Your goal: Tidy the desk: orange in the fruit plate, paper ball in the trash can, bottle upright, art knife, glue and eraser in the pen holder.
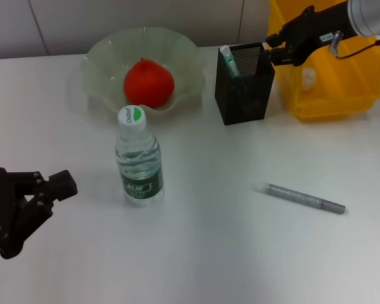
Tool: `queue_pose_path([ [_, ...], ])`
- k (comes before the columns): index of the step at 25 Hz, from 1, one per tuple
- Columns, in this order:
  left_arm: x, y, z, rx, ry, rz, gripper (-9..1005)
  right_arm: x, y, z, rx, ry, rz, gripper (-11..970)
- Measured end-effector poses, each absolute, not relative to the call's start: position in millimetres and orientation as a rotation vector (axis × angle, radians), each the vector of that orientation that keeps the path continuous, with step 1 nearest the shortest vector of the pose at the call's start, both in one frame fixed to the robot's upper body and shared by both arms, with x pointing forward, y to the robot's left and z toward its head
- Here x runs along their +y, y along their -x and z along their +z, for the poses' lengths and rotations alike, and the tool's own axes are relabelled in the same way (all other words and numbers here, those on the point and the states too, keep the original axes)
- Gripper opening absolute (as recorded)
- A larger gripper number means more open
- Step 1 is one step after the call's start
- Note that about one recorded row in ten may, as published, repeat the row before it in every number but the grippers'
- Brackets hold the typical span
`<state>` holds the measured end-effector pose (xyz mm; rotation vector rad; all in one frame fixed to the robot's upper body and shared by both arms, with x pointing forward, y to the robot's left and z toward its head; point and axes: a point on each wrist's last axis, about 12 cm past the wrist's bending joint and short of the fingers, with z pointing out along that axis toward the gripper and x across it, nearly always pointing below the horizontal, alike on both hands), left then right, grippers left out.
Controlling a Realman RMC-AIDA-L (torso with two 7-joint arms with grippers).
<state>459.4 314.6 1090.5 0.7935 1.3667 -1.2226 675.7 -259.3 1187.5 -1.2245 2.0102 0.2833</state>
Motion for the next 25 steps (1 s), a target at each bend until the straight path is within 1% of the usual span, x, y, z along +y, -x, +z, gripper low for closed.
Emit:
queue_pose_path([
  [5, 316.3, -459.8, 1091.3, 1.366, -0.791, -1.216, 31, -257.7, -674.3, 1191.8, 2.003, 1.221, 0.285, 318],
  [8, 316.6, -459.9, 1091.4, 1.366, -0.790, -1.215, 31, -254.6, -665.7, 1193.6, 2.022, 1.212, 0.291, 318],
  [10, 318.1, -460.6, 1092.6, 1.368, -0.789, -1.217, 31, -249.1, -653.9, 1195.0, 2.043, 1.221, 0.273, 318],
  [11, 318.5, -461.7, 1093.8, 1.367, -0.792, -1.220, 31, -243.9, -640.1, 1199.4, 2.059, 1.230, 0.233, 318],
  [12, 318.5, -461.7, 1093.8, 1.367, -0.792, -1.220, 31, -243.9, -640.1, 1199.4, 2.059, 1.230, 0.233, 318],
  [13, 318.5, -461.7, 1093.8, 1.367, -0.792, -1.220, 31, -240.0, -629.4, 1202.8, 2.069, 1.235, 0.217, 318],
  [15, 318.9, -462.8, 1094.7, 1.366, -0.795, -1.221, 31, -236.7, -614.4, 1205.0, 2.107, 1.227, 0.238, 318],
  [16, 320.0, -463.0, 1095.1, 1.368, -0.797, -1.219, 31, -235.3, -601.4, 1206.9, 2.151, 1.202, 0.301, 318],
  [17, 320.0, -463.0, 1095.1, 1.368, -0.797, -1.219, 31, -235.3, -601.4, 1206.9, 2.151, 1.202, 0.301, 318],
  [21, 321.2, -463.2, 1096.0, 1.368, -0.803, -1.219, 31, -239.5, -583.4, 1205.6, 2.266, 1.144, 0.427, 318],
  [25, 323.4, -463.3, 1097.1, 1.368, -0.808, -1.216, 31, -239.3, -578.8, 1197.8, 2.349, 1.098, 0.500, 317],
])
